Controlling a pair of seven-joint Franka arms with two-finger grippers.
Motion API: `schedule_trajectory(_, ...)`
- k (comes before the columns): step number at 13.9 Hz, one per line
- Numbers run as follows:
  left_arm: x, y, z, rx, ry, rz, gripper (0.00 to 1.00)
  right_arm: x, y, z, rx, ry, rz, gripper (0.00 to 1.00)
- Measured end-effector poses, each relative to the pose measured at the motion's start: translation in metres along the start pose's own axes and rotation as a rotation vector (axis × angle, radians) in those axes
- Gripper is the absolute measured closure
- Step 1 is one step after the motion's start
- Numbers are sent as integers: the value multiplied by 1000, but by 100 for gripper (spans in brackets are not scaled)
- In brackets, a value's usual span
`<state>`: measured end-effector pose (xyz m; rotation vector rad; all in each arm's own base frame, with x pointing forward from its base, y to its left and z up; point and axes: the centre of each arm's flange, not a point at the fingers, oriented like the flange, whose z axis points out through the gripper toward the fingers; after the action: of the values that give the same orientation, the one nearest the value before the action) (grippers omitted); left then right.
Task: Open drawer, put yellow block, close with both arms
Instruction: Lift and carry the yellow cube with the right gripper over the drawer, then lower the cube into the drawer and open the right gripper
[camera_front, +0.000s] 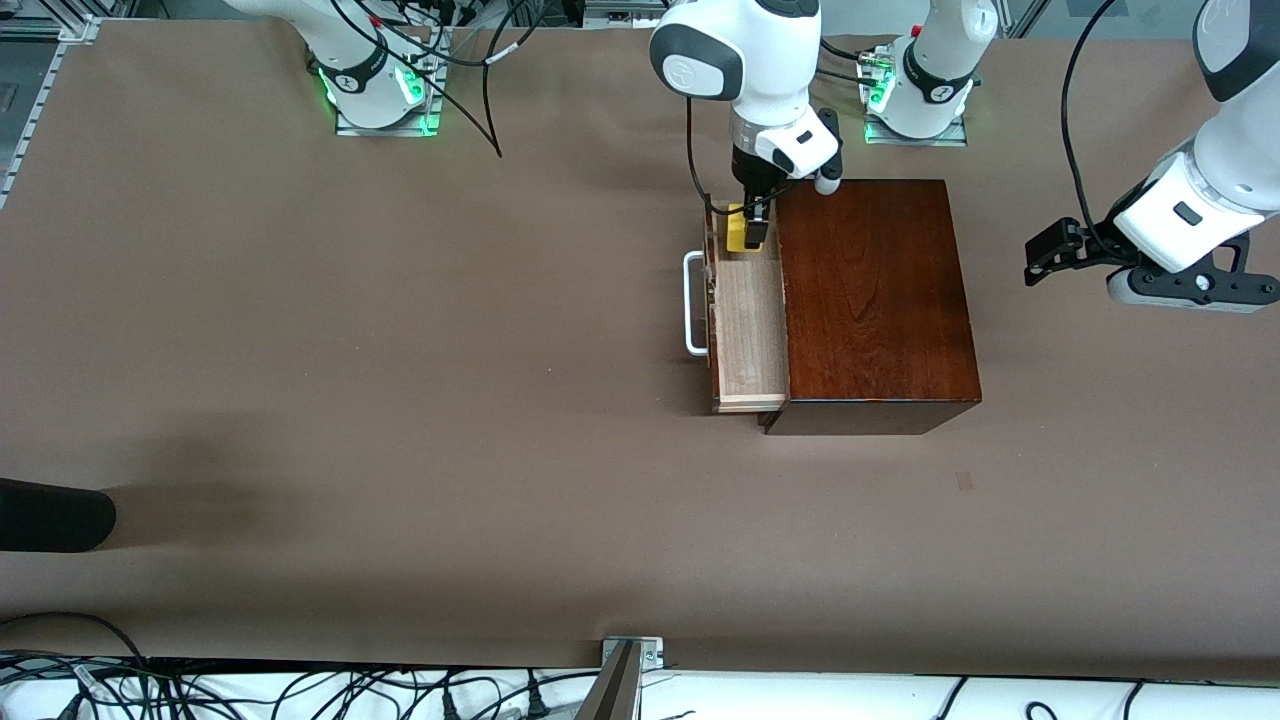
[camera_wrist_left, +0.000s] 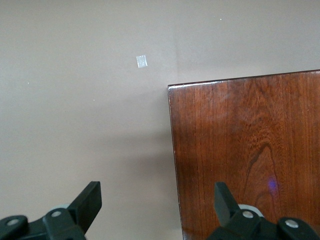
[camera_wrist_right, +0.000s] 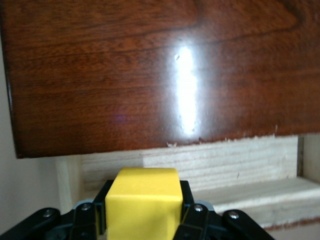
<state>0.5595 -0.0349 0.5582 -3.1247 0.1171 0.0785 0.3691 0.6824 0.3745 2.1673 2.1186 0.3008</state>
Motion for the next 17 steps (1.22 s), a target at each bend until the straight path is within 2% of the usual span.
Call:
schedule_trajectory(3, 0, 0, 0, 0, 0, 1, 0, 0, 3, 22, -4, 10, -50, 44)
schedule_trajectory(9, 0, 3, -2, 0, 5, 5, 0, -10, 18, 48, 6, -17, -155, 44)
schedule_trajectory(17, 1, 6, -2, 0, 7, 10, 0, -15, 29, 67, 4, -1, -167, 44)
